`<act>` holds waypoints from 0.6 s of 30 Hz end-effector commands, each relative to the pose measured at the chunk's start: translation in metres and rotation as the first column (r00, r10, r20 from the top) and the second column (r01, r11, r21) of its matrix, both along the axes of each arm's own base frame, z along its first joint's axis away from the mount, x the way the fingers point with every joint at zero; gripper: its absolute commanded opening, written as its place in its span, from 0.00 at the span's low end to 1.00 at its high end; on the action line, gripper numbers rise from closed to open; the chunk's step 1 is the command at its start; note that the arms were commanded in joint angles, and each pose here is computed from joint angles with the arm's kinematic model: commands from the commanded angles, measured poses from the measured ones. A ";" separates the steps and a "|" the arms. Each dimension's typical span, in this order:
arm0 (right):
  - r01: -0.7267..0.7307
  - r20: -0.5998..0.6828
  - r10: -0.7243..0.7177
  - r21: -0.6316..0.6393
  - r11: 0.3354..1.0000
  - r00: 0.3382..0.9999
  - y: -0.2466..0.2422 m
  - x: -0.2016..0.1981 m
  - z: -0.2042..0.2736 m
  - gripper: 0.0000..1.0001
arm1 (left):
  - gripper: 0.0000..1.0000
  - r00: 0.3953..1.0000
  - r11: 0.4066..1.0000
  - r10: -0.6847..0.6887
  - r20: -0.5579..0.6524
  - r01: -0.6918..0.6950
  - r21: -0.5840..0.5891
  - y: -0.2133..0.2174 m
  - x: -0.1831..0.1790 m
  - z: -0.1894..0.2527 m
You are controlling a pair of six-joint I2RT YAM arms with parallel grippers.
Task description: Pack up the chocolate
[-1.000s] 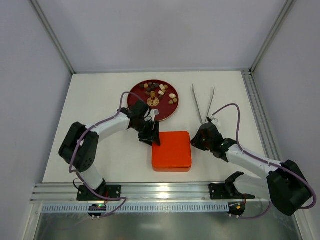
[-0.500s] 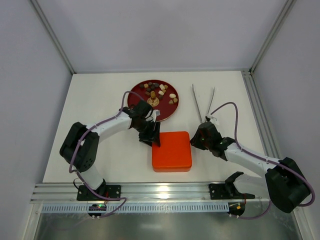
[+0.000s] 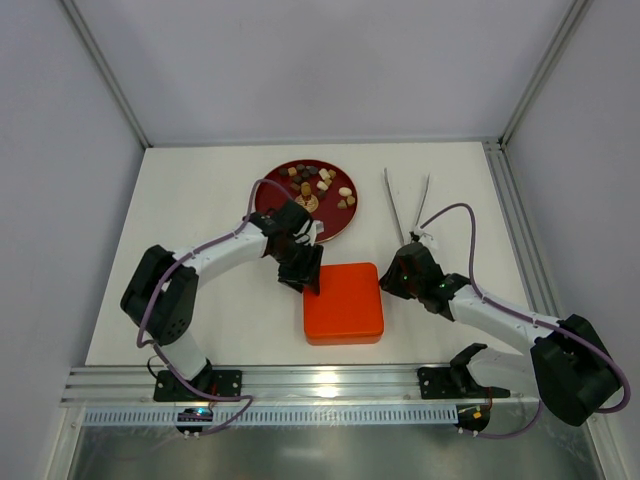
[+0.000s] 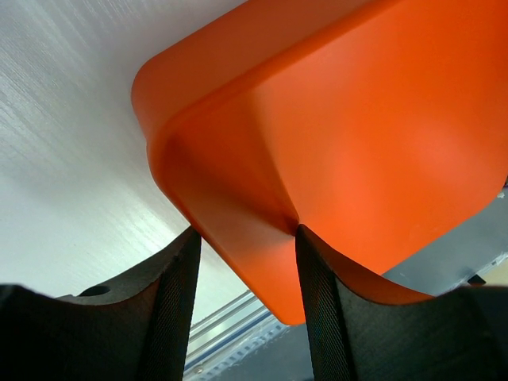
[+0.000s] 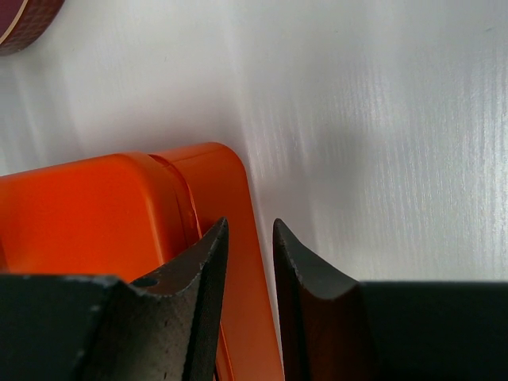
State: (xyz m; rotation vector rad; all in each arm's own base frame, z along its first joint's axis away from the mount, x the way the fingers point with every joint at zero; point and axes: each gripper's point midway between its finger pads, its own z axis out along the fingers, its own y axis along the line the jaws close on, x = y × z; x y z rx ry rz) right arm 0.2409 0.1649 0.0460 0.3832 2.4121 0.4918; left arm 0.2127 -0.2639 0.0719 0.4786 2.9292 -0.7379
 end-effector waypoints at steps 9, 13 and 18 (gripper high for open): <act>-0.030 0.084 0.023 0.083 0.996 0.996 0.021 0.016 0.029 0.36 | 0.50 0.997 0.999 -0.030 0.070 0.031 -0.021 -0.010 0.007 0.020; -0.032 0.086 0.024 0.088 0.996 0.996 0.021 0.016 0.029 0.36 | 0.50 0.996 0.999 -0.037 0.076 0.039 -0.027 -0.013 0.007 0.024; -0.032 0.085 0.024 0.097 0.995 0.996 0.023 0.015 0.029 0.39 | 0.50 0.996 0.999 -0.046 0.081 0.048 -0.024 -0.015 0.005 0.028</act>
